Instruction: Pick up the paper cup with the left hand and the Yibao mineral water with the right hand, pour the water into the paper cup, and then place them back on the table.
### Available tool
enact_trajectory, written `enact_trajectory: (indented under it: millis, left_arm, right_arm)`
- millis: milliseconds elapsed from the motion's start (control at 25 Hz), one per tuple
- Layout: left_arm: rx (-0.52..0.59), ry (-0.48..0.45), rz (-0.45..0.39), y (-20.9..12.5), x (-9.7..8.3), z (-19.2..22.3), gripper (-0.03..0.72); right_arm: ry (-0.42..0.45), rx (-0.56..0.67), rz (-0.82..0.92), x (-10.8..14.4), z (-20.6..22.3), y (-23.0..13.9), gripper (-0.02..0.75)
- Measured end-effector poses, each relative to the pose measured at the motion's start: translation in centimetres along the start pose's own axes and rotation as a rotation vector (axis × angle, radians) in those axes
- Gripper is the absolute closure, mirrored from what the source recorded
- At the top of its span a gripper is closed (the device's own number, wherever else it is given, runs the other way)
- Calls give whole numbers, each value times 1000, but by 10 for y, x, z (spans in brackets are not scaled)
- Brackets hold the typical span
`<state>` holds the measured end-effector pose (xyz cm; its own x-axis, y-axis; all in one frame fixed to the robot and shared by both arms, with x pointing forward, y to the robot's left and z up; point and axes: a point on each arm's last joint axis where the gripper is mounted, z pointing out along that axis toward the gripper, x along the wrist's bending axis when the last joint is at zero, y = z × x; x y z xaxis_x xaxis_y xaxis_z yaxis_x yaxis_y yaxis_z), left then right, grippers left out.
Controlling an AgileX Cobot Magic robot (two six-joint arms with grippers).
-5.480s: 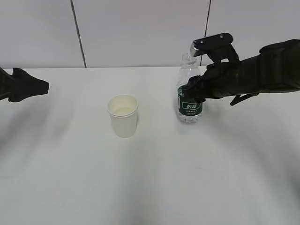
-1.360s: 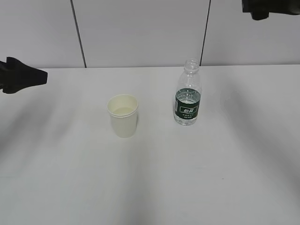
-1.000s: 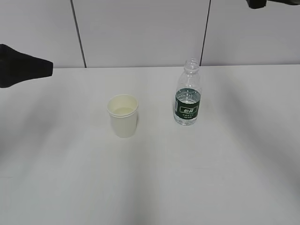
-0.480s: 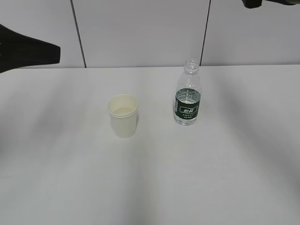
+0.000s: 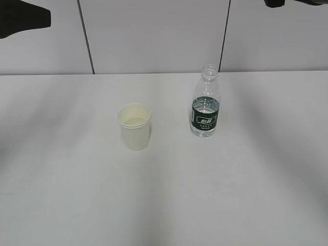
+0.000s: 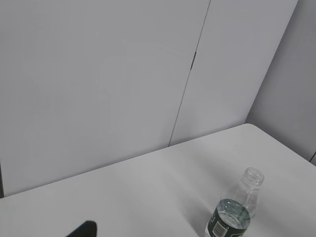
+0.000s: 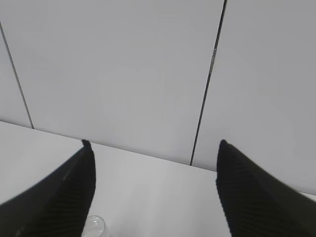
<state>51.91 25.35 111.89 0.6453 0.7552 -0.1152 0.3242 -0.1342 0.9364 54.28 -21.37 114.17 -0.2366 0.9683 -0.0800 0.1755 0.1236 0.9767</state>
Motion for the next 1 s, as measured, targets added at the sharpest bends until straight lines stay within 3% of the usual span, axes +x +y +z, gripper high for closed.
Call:
enact_trajectory:
  millis: [1000]
  left_arm:
    - [-5,32,-1,0,3,0,236]
  right_arm:
    - [-2,-35,6,-1,-11,9,146]
